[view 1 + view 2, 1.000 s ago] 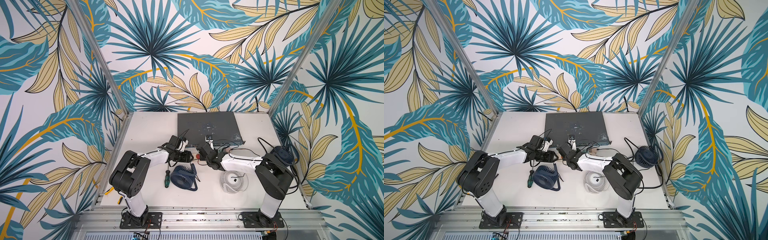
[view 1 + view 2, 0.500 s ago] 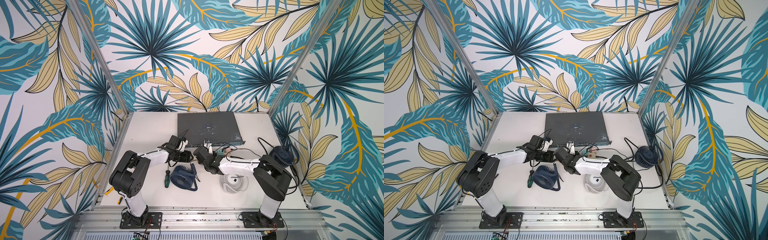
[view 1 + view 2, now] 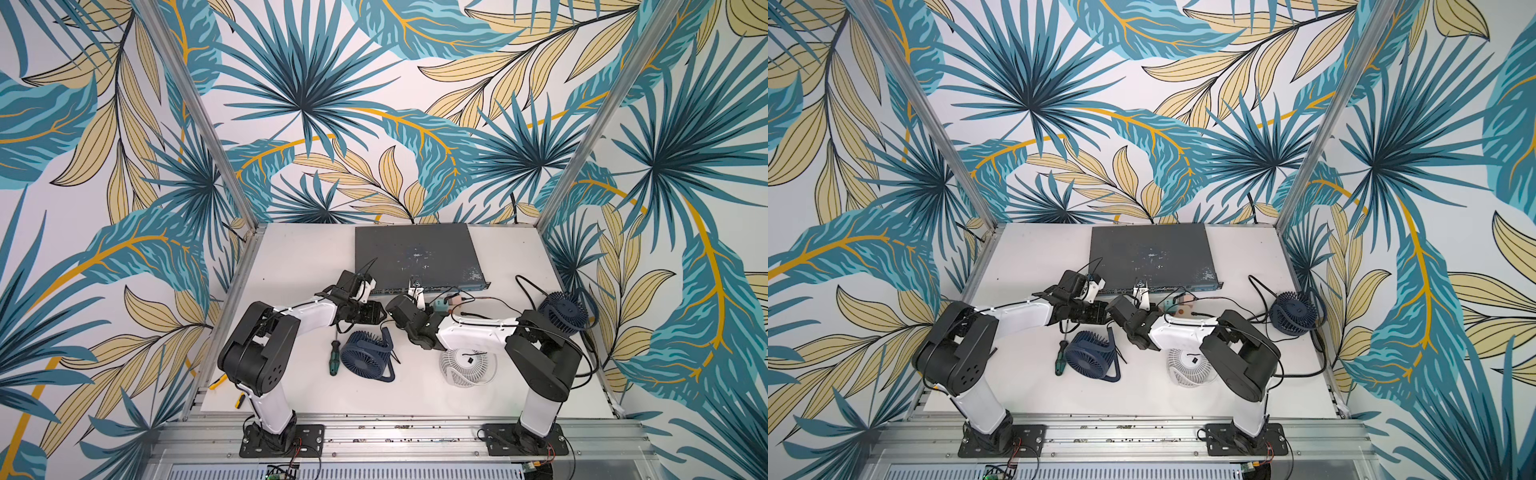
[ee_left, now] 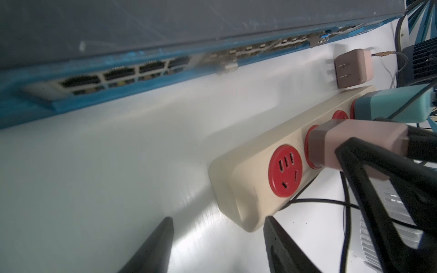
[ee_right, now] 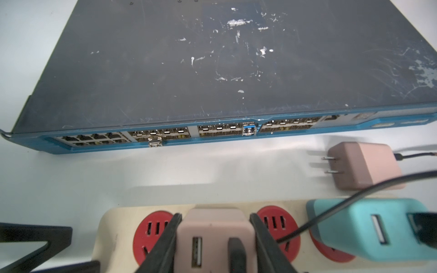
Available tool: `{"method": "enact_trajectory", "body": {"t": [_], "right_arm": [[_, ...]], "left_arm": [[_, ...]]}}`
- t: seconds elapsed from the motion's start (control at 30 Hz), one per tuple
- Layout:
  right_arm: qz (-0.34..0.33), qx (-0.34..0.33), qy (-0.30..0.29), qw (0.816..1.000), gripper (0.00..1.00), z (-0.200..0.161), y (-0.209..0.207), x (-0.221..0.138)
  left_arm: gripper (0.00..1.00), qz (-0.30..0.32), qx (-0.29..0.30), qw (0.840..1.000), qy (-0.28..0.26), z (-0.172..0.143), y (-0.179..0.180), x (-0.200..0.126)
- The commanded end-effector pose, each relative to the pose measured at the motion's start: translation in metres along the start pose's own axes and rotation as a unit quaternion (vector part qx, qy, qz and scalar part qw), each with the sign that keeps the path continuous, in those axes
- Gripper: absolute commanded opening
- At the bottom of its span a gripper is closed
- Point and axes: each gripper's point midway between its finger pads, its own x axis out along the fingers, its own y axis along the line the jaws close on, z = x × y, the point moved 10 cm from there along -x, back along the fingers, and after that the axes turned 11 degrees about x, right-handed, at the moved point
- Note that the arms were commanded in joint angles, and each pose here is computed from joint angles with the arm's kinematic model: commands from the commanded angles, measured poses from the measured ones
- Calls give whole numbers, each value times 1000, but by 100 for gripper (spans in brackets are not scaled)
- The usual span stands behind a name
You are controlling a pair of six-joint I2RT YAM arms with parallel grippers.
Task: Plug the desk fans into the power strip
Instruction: Insert the plug into the socket.
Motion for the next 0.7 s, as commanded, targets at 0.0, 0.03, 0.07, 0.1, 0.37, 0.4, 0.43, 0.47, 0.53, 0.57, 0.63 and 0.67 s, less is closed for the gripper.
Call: {"method": "enact_trajectory", "body": {"t": [0.0,0.03,0.07,0.1,0.37,0.4,0.43,0.47,0.53,0.57,0.63,0.67], "right_arm": [[-112,-118,281,946,22,-81,-54,-7],[-100,-110,257,955,32,-64,-44,-10],[-86,-103,234,963,36,-48,-35,-15],[-71,-94,210,971,40,-31,-27,-20],[33,-45,57,997,93,68,7,-74],[40,-38,42,998,97,75,5,-81],[43,-30,27,998,99,82,2,-88],[43,-22,14,999,100,87,-4,-94],[41,-2,-4,999,100,97,-18,-99],[38,11,-8,999,100,101,-28,-99],[27,41,-10,999,100,109,-52,-93],[20,57,-9,998,100,112,-66,-88]], "left_arm": [[65,11,21,999,-26,9,-4,-16],[66,18,25,999,-29,9,-4,-19],[68,23,28,999,-33,10,-5,-23],[69,28,32,998,-37,11,-5,-26],[79,53,56,994,-82,24,-15,-52],[81,55,61,992,-91,27,-17,-58],[83,58,65,991,-99,28,-19,-62],[84,62,69,990,-106,29,-19,-66],[85,65,79,987,-123,31,-23,-75],[85,64,86,985,-132,31,-25,-80],[85,61,97,982,-149,31,-29,-88],[85,58,103,981,-157,30,-31,-93]]}}
